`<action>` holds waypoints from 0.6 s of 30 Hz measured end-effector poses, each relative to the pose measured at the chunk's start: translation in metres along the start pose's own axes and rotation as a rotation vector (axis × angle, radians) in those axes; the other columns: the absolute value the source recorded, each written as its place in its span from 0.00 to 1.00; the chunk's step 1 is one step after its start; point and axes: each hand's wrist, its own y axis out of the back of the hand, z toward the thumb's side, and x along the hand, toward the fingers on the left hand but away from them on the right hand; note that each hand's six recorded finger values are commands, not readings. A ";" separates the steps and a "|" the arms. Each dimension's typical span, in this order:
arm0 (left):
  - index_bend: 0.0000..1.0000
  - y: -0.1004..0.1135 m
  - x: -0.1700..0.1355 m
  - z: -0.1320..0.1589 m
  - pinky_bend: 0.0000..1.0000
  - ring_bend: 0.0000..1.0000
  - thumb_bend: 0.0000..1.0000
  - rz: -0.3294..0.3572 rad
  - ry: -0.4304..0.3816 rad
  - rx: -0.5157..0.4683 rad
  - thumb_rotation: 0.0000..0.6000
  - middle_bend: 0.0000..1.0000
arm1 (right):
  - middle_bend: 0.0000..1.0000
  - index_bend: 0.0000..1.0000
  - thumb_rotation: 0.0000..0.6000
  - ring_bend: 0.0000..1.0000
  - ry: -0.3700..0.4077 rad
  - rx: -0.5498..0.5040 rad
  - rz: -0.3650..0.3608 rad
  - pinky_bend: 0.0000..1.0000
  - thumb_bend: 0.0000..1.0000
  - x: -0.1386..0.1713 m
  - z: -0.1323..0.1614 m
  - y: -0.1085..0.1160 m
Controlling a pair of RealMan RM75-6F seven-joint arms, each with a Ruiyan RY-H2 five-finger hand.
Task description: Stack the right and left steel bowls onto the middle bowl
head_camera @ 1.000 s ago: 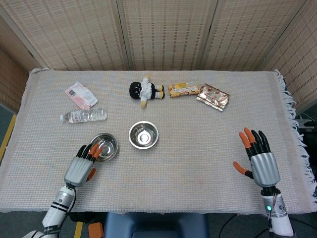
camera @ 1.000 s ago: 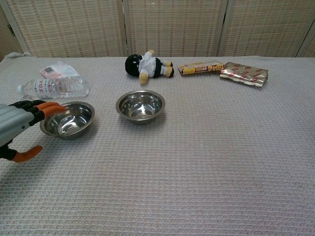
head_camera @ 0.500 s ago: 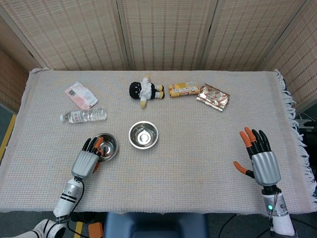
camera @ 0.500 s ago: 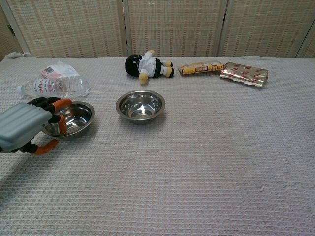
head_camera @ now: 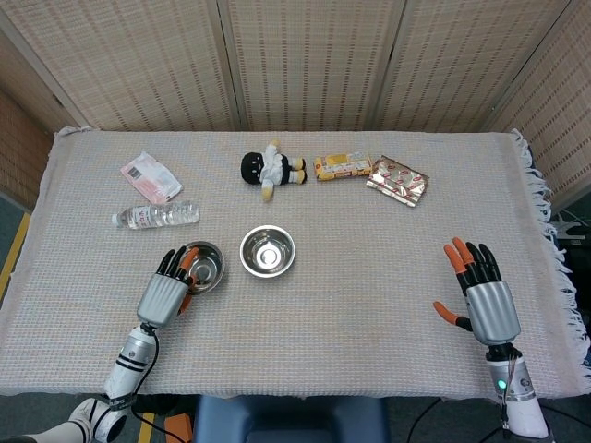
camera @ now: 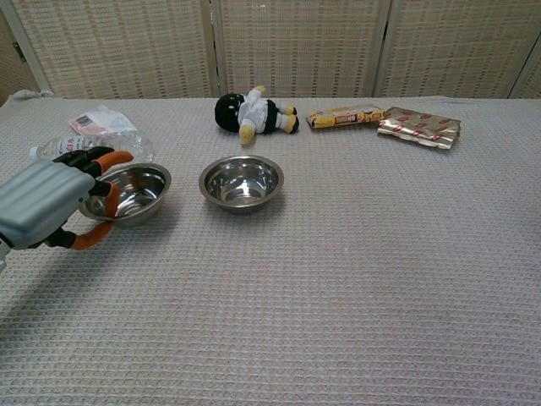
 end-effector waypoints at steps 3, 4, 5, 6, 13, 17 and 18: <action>0.66 0.009 0.009 0.000 0.13 0.00 0.41 0.040 0.001 0.005 1.00 0.05 | 0.00 0.00 0.92 0.00 -0.003 -0.005 0.006 0.00 0.09 0.000 0.000 0.000; 0.66 0.011 0.013 0.001 0.13 0.00 0.41 0.051 0.000 0.006 1.00 0.06 | 0.00 0.00 0.92 0.00 -0.003 -0.006 0.007 0.00 0.09 0.000 0.000 0.000; 0.66 0.015 0.018 0.003 0.13 0.00 0.41 0.065 -0.004 0.006 1.00 0.06 | 0.00 0.00 0.92 0.00 -0.004 -0.007 0.011 0.00 0.09 0.000 0.000 0.000; 0.66 0.018 0.023 0.004 0.13 0.00 0.41 0.075 -0.007 0.006 1.00 0.06 | 0.00 0.00 0.92 0.00 -0.006 -0.008 0.013 0.00 0.09 0.000 -0.001 0.000; 0.66 0.038 0.061 0.039 0.13 0.00 0.41 0.130 -0.067 0.021 1.00 0.07 | 0.00 0.00 0.92 0.00 -0.025 -0.017 0.022 0.00 0.09 -0.001 -0.005 0.002; 0.65 0.045 0.078 0.070 0.13 0.00 0.41 0.144 -0.123 0.035 1.00 0.07 | 0.00 0.00 0.92 0.00 -0.047 -0.025 0.026 0.00 0.09 -0.002 -0.009 0.005; 0.65 0.044 0.080 0.075 0.13 0.00 0.41 0.139 -0.131 0.034 1.00 0.07 | 0.00 0.00 0.92 0.00 -0.050 -0.027 0.024 0.00 0.09 -0.002 -0.010 0.006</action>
